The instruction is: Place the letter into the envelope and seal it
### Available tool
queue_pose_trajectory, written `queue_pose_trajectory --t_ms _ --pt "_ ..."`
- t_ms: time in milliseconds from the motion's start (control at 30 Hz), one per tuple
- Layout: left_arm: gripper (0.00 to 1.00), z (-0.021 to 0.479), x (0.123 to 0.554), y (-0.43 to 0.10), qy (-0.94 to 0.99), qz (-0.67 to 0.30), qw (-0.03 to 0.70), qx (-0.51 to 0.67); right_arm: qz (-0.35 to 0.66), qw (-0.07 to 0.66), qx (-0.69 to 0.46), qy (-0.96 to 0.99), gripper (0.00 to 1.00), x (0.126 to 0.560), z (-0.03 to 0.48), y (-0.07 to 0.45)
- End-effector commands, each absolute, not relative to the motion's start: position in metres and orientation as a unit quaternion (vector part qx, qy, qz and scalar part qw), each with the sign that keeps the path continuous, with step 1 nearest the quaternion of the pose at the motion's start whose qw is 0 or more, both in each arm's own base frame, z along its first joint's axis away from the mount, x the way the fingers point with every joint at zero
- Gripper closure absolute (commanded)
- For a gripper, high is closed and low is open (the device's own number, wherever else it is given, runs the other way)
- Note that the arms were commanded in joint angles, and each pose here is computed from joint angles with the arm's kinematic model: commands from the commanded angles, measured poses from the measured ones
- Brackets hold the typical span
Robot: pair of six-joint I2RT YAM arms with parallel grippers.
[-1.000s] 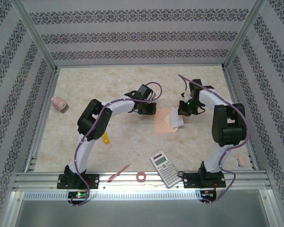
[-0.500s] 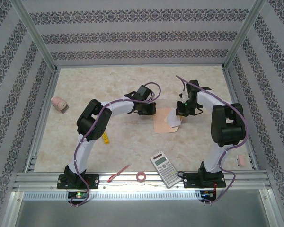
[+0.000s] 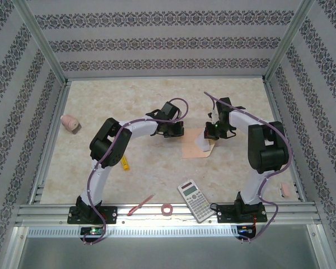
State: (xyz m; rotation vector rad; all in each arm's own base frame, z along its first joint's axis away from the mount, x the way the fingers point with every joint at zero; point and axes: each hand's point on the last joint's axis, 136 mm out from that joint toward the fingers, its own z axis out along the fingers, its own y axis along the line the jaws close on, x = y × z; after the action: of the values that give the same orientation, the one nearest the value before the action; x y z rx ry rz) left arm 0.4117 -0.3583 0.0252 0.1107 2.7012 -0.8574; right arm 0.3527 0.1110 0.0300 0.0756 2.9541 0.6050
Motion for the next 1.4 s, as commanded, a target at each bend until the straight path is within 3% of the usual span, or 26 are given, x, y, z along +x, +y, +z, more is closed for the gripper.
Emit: queue_pose_trajectory --t_ms 0,633,1200,1367 --pt "1.00 0.024 0.403 -0.362 0.943 -0.298 0.141 0.041 0.221 0.059 0.014 0.973 1.00 0.348 0.026 0.122" --pt "1.00 0.029 0.422 -0.369 0.940 -0.291 0.160 0.085 0.232 0.086 -0.055 0.967 1.00 0.349 0.036 0.135" --pt "1.00 0.066 0.412 -0.332 0.947 -0.252 0.179 0.085 0.205 0.084 0.004 0.975 1.00 0.354 0.039 0.117" --pt "1.00 0.054 0.401 -0.329 0.950 -0.259 0.162 0.069 0.211 0.084 0.012 0.974 1.00 0.355 0.042 0.120"
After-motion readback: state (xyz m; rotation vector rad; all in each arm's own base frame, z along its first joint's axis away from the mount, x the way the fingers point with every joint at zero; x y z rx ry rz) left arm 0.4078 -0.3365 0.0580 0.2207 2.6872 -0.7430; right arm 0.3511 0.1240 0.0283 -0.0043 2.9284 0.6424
